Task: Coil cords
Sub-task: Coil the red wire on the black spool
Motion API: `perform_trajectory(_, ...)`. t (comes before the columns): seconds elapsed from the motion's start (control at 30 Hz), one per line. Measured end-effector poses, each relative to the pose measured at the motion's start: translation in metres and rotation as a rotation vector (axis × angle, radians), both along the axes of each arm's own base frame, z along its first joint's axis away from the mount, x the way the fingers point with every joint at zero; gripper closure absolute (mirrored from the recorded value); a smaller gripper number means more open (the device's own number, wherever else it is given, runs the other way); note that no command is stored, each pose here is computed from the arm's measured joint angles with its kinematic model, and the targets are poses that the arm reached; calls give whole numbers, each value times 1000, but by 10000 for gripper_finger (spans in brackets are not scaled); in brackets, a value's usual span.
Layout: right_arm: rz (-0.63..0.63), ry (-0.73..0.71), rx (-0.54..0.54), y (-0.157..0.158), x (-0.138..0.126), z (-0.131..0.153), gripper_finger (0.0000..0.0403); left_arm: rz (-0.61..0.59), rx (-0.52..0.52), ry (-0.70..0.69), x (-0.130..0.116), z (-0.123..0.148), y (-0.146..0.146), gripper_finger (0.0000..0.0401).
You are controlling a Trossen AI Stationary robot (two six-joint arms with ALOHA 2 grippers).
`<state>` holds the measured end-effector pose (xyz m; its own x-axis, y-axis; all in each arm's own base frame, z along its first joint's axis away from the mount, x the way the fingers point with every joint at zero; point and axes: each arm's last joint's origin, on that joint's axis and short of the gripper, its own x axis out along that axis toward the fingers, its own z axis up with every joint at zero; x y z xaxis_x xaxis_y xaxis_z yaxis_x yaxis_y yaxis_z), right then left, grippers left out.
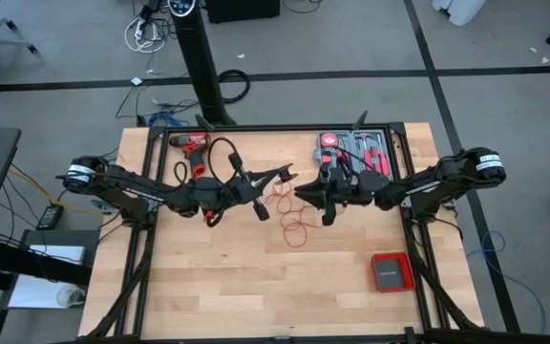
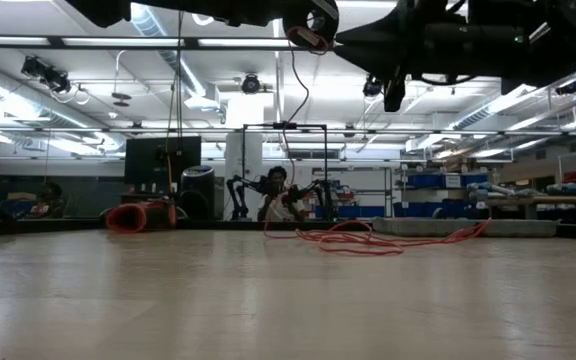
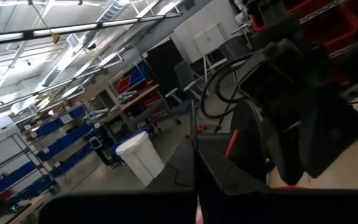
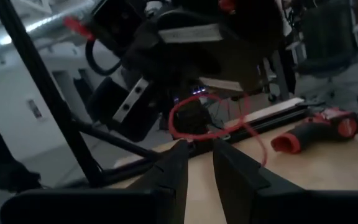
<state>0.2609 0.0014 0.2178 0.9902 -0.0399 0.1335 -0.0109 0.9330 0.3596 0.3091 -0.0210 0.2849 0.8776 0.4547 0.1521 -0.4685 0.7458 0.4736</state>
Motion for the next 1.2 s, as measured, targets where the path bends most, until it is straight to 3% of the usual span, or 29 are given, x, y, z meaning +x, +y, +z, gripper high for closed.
perform_trajectory(0.3, 8, -18, 113, 0, 0, 1, 326, -1, -11, -30, 0, 2, 0, 401)
perform_trajectory(0.93, -28, 70, -56, -1, 1, -6, 312, -5, -36, -67, -1, 5, 0, 401)
perform_trajectory(1.2, 24, 206, -28, -18, 6, -28, 309, -19, -82, -26, 2, -2, 16, 401)
